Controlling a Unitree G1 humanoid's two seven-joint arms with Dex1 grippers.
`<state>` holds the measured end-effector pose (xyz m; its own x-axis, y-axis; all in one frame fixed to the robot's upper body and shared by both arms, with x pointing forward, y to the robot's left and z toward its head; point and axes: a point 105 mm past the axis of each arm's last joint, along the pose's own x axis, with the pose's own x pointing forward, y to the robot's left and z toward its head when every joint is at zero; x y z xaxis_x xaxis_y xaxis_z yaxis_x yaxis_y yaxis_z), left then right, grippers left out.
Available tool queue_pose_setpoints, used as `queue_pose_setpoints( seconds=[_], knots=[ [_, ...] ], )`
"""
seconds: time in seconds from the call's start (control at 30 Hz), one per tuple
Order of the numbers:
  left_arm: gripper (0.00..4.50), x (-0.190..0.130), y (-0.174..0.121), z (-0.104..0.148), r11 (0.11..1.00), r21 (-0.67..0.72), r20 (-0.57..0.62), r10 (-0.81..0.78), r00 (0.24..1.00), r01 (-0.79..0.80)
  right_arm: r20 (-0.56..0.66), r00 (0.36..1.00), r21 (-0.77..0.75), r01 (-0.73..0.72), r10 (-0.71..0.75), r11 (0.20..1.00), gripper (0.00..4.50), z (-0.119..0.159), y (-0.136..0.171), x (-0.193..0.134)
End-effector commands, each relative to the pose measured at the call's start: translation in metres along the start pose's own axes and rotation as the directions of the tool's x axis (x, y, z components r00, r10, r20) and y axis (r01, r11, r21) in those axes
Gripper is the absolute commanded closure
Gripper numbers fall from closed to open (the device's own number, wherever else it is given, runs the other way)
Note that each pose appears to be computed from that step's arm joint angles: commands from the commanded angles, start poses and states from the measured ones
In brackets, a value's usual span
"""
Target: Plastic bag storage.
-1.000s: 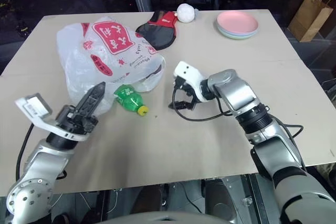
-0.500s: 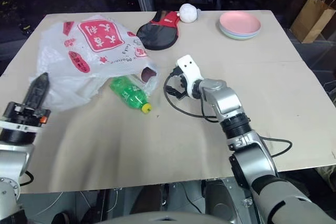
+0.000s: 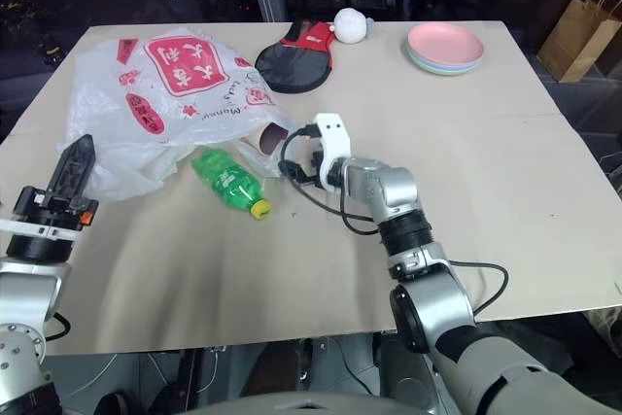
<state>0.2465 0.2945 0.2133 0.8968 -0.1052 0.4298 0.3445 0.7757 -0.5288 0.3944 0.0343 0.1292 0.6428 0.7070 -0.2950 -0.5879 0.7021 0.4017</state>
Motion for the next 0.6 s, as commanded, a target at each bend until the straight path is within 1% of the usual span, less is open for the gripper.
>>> queue_pose_setpoints(
  seconds=[0.03,0.1,0.17,0.27,0.4,0.5,0.6],
  knots=[
    [4.50,-0.001,-0.009,0.005,0.999,0.031,0.015,-0.034,0.999,0.033,0.039,0.991,0.075,-0.134,0.131,0.988,0.03,0.009,0.036,0.011],
    [4.50,-0.001,-0.009,0.003,0.999,0.028,0.013,-0.033,0.999,0.033,0.022,0.972,0.034,-0.235,0.234,0.971,0.03,0.008,0.055,0.009],
    [4.50,0.000,-0.010,0.002,0.999,0.025,0.011,-0.035,0.999,0.035,-0.001,0.960,0.010,-0.281,0.281,0.960,0.03,0.003,0.068,0.010],
    [4.50,0.001,-0.010,0.000,0.999,0.022,0.007,-0.038,0.999,0.038,-0.015,0.951,-0.024,-0.308,0.308,0.951,0.03,-0.001,0.081,0.013],
    [4.50,0.002,-0.011,-0.002,0.999,0.019,0.002,-0.042,0.999,0.042,-0.010,0.953,-0.022,-0.302,0.301,0.953,0.03,-0.001,0.088,0.021],
    [4.50,0.003,-0.013,-0.003,0.999,0.019,-0.001,-0.045,0.999,0.045,-0.009,0.958,-0.044,-0.287,0.287,0.957,0.03,-0.002,0.084,0.024],
    [4.50,0.002,-0.014,-0.002,0.999,0.020,-0.001,-0.046,0.999,0.046,-0.086,0.942,-0.223,-0.336,0.325,0.915,0.03,-0.013,0.080,0.015]
  ],
)
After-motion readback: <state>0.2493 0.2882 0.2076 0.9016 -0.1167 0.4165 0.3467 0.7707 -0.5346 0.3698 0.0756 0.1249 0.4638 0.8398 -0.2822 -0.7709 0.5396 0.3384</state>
